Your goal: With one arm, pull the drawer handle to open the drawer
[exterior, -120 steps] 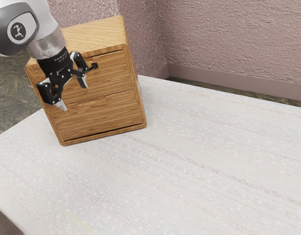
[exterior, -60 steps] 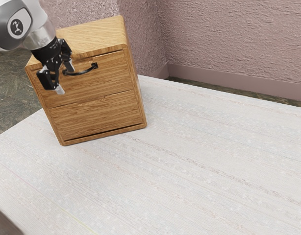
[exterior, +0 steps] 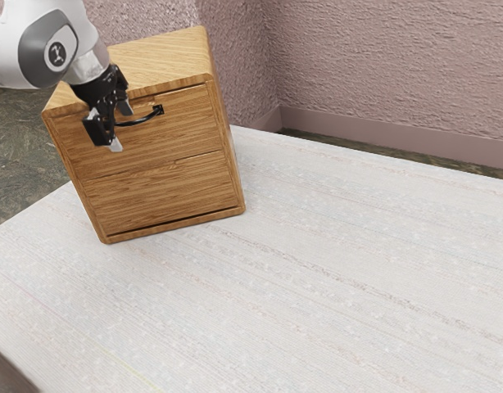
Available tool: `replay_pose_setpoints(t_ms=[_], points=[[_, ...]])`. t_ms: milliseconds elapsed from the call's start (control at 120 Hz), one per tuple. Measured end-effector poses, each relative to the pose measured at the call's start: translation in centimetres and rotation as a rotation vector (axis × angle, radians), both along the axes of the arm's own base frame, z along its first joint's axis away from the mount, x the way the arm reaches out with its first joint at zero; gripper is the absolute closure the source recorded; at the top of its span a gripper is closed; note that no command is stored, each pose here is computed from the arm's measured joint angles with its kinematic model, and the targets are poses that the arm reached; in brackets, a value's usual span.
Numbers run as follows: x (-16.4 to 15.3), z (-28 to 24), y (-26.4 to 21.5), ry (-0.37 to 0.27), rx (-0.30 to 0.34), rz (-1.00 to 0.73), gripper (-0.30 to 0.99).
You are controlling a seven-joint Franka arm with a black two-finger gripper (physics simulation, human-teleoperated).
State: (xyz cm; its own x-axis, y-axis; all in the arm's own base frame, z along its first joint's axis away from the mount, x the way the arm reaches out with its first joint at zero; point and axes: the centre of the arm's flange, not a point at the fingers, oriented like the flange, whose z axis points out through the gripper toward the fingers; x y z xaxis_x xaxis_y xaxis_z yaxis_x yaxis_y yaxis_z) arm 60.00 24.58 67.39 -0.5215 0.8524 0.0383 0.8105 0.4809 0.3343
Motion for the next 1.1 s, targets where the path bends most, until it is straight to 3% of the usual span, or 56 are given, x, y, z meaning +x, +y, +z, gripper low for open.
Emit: replay_pose_setpoints(t_ms=[275, 808, 1100], points=[[1.0, -0.5, -0.6, -0.03, 0.004, 0.004, 0.0], [1.0, -1.2, -0.7, -0.031, -0.012, 0.026, 0.43], [0.1, -1.5, -1.3, -0.03, -0.038, 0.052, 0.53]])
